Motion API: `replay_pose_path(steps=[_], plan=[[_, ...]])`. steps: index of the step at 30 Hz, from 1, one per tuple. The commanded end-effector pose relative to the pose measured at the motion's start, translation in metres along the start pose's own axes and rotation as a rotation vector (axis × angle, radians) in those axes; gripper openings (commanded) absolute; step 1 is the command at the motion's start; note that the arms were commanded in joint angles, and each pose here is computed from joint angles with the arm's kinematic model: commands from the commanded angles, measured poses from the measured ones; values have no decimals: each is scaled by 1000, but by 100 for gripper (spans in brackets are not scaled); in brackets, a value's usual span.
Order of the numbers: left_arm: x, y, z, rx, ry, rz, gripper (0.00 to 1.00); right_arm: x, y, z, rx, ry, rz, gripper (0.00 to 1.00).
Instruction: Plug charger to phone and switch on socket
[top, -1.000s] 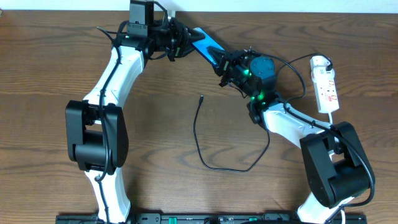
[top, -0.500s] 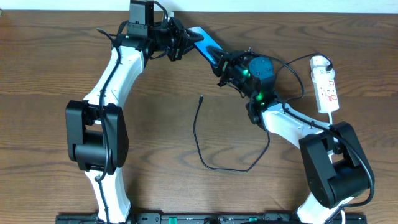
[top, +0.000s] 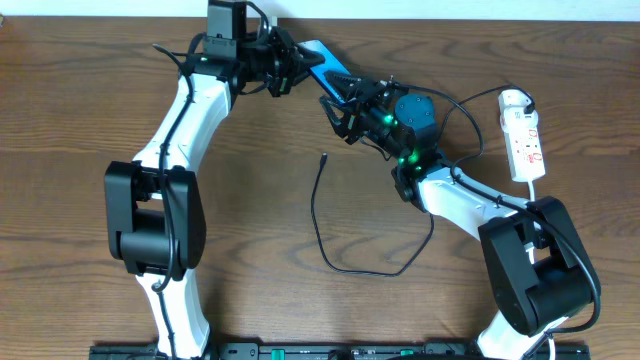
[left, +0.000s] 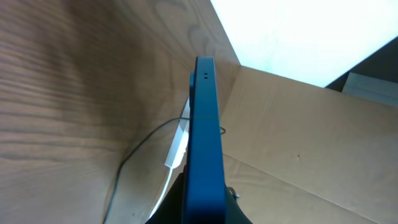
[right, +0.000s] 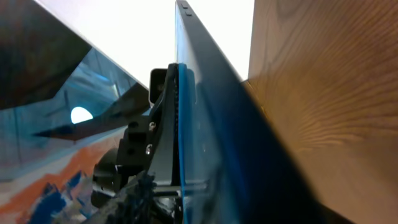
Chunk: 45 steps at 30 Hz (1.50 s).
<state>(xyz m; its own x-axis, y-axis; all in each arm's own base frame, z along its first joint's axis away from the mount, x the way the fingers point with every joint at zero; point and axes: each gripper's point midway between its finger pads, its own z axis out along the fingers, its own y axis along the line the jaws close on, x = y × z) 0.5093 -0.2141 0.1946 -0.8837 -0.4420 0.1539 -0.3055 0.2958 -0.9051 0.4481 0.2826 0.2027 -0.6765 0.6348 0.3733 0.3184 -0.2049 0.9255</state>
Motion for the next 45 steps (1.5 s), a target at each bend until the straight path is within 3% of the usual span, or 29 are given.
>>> replay_pose_path(steps=[1,10,15,19,24,26,28,31,45], plan=[[-10,-9,-19,31,-23,96,7,3,12,1,-22,8,-124,55],[-19,-13,-63,147,56,240,7,-15,5,-9,28,32,-381,73],[-24,-14,-96,228,102,250,7,-27,-3,-18,74,62,-516,77],[-10,-22,-115,317,204,258,7,-25,-23,-23,133,147,-758,70],[2,-26,-118,359,268,268,8,-35,-76,-37,349,187,-746,68],[2,-26,-118,359,267,272,7,-39,-89,-42,403,187,-734,58],[2,-26,-118,360,265,281,8,-48,-103,-50,485,148,-698,40],[2,-26,-118,363,259,304,8,-54,-117,-57,560,119,-669,30],[-4,-24,-116,338,231,278,7,-21,-150,-48,675,115,-751,35]])
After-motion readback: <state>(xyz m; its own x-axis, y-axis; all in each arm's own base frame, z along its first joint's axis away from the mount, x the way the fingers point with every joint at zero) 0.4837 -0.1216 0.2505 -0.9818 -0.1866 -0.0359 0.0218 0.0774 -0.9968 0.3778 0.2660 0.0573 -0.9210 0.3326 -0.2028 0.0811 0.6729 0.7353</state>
